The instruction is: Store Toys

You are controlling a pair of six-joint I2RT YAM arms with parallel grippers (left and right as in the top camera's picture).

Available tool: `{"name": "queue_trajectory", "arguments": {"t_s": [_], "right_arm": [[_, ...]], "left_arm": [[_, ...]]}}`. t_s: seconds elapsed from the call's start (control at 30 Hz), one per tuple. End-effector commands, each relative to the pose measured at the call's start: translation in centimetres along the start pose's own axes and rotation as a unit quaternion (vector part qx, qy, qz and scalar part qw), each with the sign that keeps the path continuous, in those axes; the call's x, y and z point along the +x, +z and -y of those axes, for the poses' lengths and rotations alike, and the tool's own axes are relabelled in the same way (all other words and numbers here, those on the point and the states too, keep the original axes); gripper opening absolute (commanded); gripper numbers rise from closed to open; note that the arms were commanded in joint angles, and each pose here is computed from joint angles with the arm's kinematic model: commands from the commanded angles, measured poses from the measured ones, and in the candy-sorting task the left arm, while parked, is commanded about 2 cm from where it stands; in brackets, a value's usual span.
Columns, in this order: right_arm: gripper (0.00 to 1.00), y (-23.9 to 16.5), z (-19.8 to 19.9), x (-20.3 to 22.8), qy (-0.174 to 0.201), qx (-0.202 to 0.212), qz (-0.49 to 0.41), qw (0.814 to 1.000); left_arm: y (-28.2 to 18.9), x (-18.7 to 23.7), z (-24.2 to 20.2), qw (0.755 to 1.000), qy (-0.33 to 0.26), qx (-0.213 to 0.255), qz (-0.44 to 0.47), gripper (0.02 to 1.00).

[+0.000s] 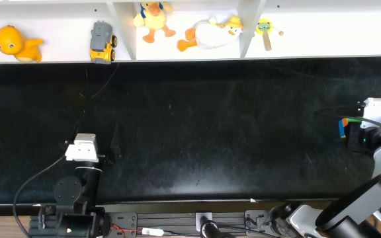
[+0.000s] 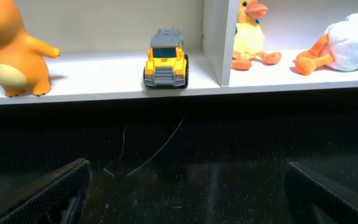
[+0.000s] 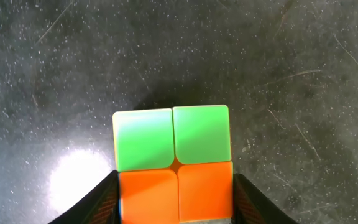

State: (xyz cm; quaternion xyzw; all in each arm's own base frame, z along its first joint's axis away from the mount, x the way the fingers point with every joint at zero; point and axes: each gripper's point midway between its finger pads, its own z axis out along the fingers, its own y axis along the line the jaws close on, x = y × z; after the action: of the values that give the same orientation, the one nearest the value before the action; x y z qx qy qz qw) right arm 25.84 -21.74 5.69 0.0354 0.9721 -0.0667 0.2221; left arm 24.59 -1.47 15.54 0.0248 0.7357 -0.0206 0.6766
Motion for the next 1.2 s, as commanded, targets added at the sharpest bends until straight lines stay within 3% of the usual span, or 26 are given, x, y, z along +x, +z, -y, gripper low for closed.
{"name": "queue_trajectory", "arguments": {"t_s": [0.03, 0.27, 0.37, 0.8, 1.2], "right_arm": [[0.415, -0.7, -2.3, -2.0, -0.003, -0.009, 0.015, 1.0], [0.373, -2.2, -6.4, -5.7, -0.048, 0.015, 0.039, 0.998], [0.364, -2.8, -7.6, -7.4, -0.051, 0.013, 0.055, 0.997], [0.378, -9.3, -5.7, -17.2, 0.009, 0.037, 0.179, 0.983], [0.338, -6.7, -5.5, -22.7, 0.026, 0.01, 0.146, 0.989]], "left_arm": [[-0.1, -0.1, 0.1, 1.0, 0.009, 0.004, 0.003, 0.998], [-0.1, -0.1, 0.1, 1.0, 0.009, 0.004, 0.003, 0.998], [-0.1, -0.1, 0.1, 1.0, 0.009, 0.004, 0.002, 0.998], [-0.1, -0.1, 0.1, 1.0, 0.009, 0.004, 0.003, 0.998], [-0.1, -0.1, 0.1, 1.0, 0.009, 0.004, 0.003, 0.996]]}}
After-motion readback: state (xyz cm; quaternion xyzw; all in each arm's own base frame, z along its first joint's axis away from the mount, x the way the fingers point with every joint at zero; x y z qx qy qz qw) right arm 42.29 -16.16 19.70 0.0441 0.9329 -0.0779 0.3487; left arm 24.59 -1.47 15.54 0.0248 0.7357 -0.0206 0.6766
